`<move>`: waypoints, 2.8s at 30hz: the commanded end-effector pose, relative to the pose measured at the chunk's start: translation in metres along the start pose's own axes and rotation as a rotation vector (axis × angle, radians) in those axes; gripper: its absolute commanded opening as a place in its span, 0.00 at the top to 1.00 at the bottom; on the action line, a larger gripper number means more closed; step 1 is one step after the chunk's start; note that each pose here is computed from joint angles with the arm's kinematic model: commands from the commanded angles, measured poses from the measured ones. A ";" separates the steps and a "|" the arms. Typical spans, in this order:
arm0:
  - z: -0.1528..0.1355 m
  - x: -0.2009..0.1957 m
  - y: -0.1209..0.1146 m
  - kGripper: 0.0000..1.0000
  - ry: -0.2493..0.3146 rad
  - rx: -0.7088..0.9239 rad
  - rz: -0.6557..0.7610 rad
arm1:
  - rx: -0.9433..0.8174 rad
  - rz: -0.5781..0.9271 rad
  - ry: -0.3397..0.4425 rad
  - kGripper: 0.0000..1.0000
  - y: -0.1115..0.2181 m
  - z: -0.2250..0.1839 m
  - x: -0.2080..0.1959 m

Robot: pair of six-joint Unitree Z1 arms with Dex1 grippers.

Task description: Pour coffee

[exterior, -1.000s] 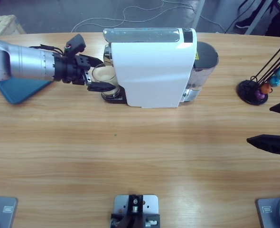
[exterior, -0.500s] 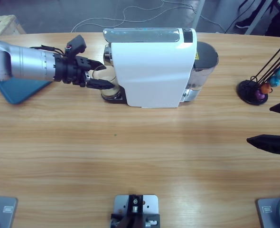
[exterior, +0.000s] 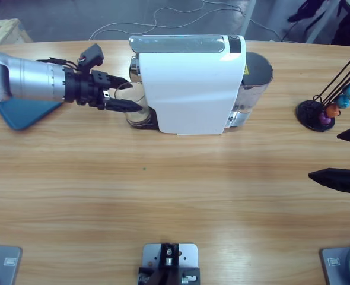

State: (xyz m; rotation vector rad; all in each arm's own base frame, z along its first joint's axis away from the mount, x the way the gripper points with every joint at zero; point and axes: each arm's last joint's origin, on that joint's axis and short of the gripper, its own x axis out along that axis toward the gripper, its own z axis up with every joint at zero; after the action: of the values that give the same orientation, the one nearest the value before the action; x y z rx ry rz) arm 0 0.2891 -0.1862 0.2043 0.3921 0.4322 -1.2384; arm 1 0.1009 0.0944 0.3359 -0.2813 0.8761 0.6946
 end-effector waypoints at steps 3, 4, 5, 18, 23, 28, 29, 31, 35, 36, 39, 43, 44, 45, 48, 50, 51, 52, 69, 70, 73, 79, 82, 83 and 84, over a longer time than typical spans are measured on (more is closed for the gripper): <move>0.007 -0.075 0.005 1.00 -0.054 -0.035 0.205 | 0.016 -0.073 -0.047 0.00 -0.005 0.000 0.001; 0.005 -0.084 0.004 1.00 -0.038 -0.046 0.243 | 0.016 -0.071 -0.055 0.00 -0.005 0.001 0.001; 0.000 -0.094 0.001 1.00 -0.013 -0.064 0.289 | 0.016 -0.070 -0.063 0.00 -0.005 0.003 0.001; -0.069 -0.174 -0.007 1.00 0.096 -0.315 0.640 | 0.019 -0.059 -0.054 0.00 -0.005 0.003 0.005; -0.089 -0.186 0.018 1.00 0.072 -0.404 0.745 | 0.020 -0.052 -0.033 0.00 -0.004 0.006 0.011; -0.115 -0.185 0.049 1.00 0.024 -0.465 0.818 | 0.021 -0.051 -0.013 0.00 -0.004 0.010 0.016; -0.119 -0.182 0.054 1.00 0.014 -0.470 0.818 | 0.021 -0.051 -0.010 0.00 -0.004 0.011 0.017; -0.128 -0.175 0.062 1.00 0.000 -0.472 0.809 | 0.020 -0.053 -0.004 0.00 -0.004 0.013 0.019; -0.137 -0.166 0.066 1.00 -0.004 -0.475 0.774 | 0.014 -0.054 0.016 0.00 -0.004 0.018 0.026; -0.139 -0.163 0.067 1.00 0.001 -0.483 0.767 | 0.014 -0.054 0.017 0.00 -0.004 0.019 0.028; -0.147 -0.156 0.066 1.00 0.017 -0.506 0.744 | 0.014 -0.059 0.021 0.00 -0.005 0.022 0.031; -0.146 -0.150 0.067 1.00 0.011 -0.508 0.729 | 0.015 -0.064 0.032 0.00 -0.005 0.022 0.034; -0.146 -0.150 0.068 1.00 0.005 -0.503 0.732 | 0.015 -0.064 0.032 0.00 -0.005 0.022 0.033; -0.147 -0.149 0.069 1.00 0.000 -0.497 0.733 | 0.015 -0.065 0.029 0.00 -0.005 0.022 0.032; -0.149 -0.147 0.071 1.00 -0.012 -0.501 0.731 | 0.015 -0.068 0.024 0.00 -0.005 0.015 0.024; -0.150 -0.145 0.073 0.22 -0.012 -0.513 0.741 | 0.015 -0.072 0.022 0.00 -0.006 0.010 0.020; -0.149 -0.144 0.073 0.04 -0.010 -0.514 0.745 | 0.015 -0.074 0.020 0.00 -0.006 0.009 0.019; -0.149 -0.145 0.073 0.02 -0.008 -0.513 0.749 | 0.015 -0.073 0.019 0.00 -0.006 0.008 0.018; -0.093 -0.210 -0.033 0.02 -0.111 -0.481 0.965 | 0.021 -0.081 -0.021 0.00 -0.006 -0.008 0.005; -0.082 -0.215 -0.049 0.02 -0.129 -0.470 0.960 | 0.022 -0.081 -0.031 0.00 -0.006 -0.009 0.003; -0.064 -0.226 -0.092 0.02 -0.148 -0.489 0.931 | 0.023 -0.095 -0.056 0.00 -0.007 -0.017 -0.004; -0.053 -0.218 -0.149 0.02 -0.109 -0.533 0.713 | 0.025 -0.113 -0.087 0.00 -0.008 -0.024 -0.010; -0.043 -0.206 -0.146 0.02 -0.085 -0.526 0.551 | 0.025 -0.114 -0.109 0.00 -0.008 -0.028 -0.014; -0.036 -0.199 -0.143 0.02 -0.082 -0.516 0.468 | 0.026 -0.115 -0.116 0.00 -0.008 -0.030 -0.015; -0.029 -0.191 -0.139 0.02 -0.074 -0.504 0.370 | 0.026 -0.115 -0.122 0.00 -0.008 -0.030 -0.016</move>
State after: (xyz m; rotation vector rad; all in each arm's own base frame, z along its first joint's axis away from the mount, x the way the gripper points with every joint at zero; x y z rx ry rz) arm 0 0.0922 -0.0251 0.2653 0.0092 0.4555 -0.4417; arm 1 0.0908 0.0787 0.3345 -0.2828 0.7777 0.6191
